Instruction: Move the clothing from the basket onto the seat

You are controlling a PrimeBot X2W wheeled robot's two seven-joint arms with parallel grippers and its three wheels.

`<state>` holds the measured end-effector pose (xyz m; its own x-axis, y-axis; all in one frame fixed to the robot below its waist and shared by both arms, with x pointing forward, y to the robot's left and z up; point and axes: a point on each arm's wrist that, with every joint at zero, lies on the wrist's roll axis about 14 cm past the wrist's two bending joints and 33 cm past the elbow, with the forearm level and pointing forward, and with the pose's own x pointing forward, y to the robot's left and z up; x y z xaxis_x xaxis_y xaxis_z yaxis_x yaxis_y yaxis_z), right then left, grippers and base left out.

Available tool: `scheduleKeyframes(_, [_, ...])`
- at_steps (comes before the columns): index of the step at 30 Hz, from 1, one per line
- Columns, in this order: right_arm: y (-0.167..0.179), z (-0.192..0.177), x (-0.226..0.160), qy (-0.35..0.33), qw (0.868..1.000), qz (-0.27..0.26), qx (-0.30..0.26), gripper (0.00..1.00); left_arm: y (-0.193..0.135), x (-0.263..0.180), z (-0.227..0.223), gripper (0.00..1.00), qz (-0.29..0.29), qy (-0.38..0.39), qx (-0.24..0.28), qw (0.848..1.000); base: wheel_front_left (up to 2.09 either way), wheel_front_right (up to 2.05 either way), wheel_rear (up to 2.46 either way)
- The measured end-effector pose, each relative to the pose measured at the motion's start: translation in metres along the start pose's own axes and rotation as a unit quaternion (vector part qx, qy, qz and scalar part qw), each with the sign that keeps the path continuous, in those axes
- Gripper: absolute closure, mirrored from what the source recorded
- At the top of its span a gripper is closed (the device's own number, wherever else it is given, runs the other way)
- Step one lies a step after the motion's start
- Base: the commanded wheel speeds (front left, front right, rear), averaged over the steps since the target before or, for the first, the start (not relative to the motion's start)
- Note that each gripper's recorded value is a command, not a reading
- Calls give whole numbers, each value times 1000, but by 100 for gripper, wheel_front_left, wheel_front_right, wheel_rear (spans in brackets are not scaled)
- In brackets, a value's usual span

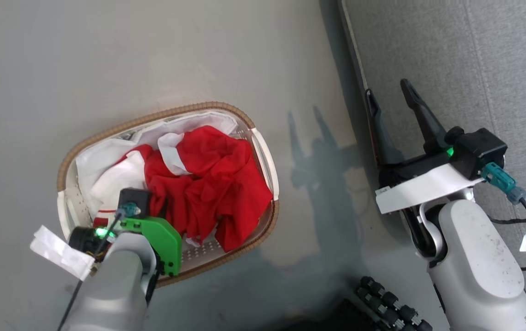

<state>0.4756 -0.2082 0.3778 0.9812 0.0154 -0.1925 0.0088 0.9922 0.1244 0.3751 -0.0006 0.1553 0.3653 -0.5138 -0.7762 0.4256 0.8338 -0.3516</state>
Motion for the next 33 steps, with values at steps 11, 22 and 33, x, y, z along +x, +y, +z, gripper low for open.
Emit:
scheduleKeyframes(11, [-3, 31, -37, -26, 1000, -14, 8, 0, -35, -50, 49, 100, -15, -107, -18, 994, 0, 0, 0])
scheduleKeyframes(22, [5, 55, -86, -55, 998, -9, 17, 0, -67, -128, 115, 100, -23, -260, -5, 965, 0, 0, 0])
scheduleKeyframes(33, [26, 73, -118, -87, 996, 18, 27, 0, -107, -227, 200, 100, -44, -439, 44, 896, 0, 0, 0])
